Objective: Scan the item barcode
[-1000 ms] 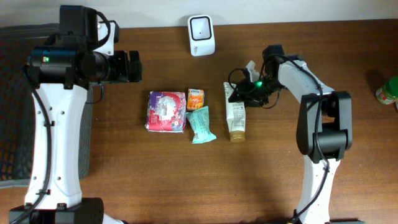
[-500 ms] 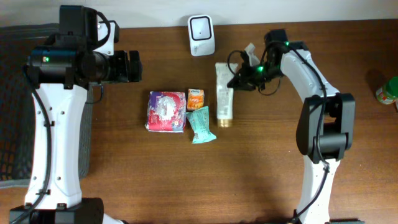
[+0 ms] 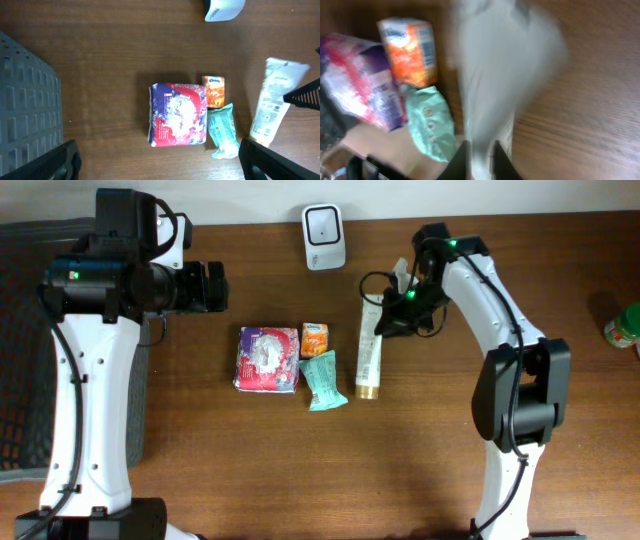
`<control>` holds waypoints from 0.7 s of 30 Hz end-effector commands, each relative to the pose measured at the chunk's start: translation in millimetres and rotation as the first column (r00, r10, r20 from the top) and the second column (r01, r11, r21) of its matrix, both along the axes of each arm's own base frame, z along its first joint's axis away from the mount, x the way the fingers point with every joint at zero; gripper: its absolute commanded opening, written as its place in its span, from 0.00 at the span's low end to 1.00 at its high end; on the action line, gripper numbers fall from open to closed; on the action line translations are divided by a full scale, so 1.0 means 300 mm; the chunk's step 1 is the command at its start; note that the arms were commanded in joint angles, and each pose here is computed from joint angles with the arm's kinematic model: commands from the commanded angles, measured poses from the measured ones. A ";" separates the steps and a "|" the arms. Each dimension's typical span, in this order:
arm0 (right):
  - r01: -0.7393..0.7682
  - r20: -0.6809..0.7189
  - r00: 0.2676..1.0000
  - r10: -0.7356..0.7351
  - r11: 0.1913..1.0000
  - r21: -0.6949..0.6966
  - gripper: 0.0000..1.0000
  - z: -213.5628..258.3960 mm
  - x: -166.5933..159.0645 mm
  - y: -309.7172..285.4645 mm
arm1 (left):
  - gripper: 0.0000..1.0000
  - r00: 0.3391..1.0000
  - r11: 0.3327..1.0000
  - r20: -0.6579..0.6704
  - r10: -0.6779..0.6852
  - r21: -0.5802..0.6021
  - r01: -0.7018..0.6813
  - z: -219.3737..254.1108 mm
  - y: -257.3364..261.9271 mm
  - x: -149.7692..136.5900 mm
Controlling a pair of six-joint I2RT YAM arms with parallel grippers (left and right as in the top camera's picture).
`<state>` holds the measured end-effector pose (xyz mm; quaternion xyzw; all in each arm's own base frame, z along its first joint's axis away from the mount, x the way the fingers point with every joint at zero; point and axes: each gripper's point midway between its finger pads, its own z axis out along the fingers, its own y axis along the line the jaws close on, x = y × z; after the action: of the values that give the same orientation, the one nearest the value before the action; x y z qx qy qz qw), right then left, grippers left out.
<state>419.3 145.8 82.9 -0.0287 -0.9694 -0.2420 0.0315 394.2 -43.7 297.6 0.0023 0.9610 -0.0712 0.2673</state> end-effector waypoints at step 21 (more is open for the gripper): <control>0.099 -0.205 0.972 -0.110 0.993 -0.066 0.98 -0.130 -0.111 -0.182 | 0.99 1.000 1.000 0.019 -0.010 -0.005 0.010 0.022 -0.002 -0.008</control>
<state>398.5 73.6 61.2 -0.1255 -0.9707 -0.1821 0.0944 394.2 -43.6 297.6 0.0025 0.9610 -0.0710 0.2673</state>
